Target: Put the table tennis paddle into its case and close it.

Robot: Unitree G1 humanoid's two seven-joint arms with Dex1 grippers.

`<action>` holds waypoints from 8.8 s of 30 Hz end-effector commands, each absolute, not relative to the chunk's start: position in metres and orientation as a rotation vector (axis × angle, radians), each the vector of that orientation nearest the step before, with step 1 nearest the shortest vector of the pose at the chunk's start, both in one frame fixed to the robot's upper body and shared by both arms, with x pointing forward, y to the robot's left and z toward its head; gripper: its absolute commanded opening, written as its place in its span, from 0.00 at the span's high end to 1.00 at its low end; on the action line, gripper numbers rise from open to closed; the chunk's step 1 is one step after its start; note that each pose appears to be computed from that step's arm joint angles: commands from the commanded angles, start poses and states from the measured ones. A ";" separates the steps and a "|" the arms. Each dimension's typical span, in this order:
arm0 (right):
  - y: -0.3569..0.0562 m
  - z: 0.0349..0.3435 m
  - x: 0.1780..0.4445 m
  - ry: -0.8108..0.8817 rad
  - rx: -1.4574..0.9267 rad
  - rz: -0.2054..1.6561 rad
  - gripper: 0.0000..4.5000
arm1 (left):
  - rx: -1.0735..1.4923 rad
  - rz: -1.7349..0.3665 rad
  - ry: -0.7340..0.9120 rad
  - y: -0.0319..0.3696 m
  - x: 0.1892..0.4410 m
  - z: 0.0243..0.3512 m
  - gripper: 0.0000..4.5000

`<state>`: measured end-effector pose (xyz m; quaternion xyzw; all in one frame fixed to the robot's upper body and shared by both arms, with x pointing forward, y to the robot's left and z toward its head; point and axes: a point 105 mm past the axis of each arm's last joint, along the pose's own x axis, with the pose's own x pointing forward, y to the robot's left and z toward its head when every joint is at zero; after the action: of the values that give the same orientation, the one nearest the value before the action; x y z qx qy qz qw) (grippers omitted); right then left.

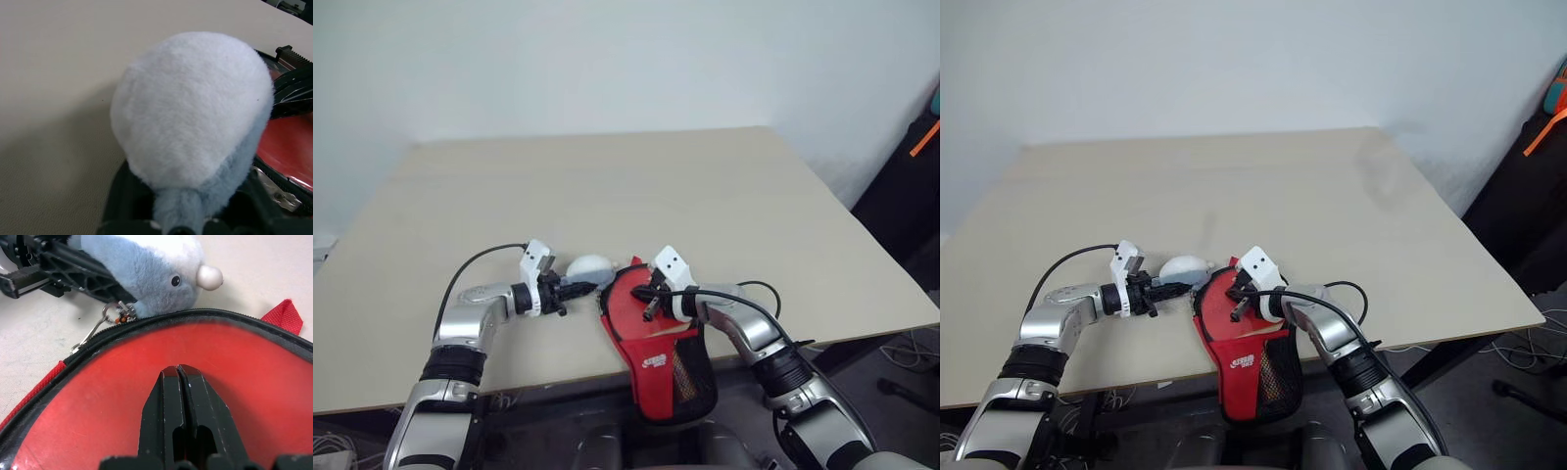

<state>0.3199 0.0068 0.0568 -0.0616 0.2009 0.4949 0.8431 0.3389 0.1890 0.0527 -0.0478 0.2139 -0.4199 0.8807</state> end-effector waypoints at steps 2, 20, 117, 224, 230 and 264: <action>0.007 0.047 0.316 0.462 -0.138 1.053 1.00 | -0.085 -0.865 0.392 0.194 0.345 0.071 0.96; 0.009 0.040 0.309 0.489 -0.154 1.089 1.00 | 0.045 -0.762 0.357 0.206 0.378 0.091 0.97; -0.033 0.085 0.274 0.454 -0.292 1.206 1.00 | 0.336 -1.284 0.144 0.154 0.332 0.139 0.36; -0.172 0.120 0.330 0.531 -0.479 0.971 0.85 | 0.211 -1.302 0.434 0.099 0.284 0.001 1.00; -0.169 0.123 0.309 0.543 -0.462 1.077 0.85 | 0.217 -1.309 0.433 0.097 0.286 0.002 1.00; -0.149 0.108 0.177 0.705 -0.354 1.592 0.85 | 0.214 -1.341 0.422 0.086 0.290 0.007 1.00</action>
<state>0.1755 -0.1512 0.1021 -0.1460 0.3207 0.6936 0.6283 0.2990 0.0779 0.0359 0.1027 0.1298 -0.6237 0.7640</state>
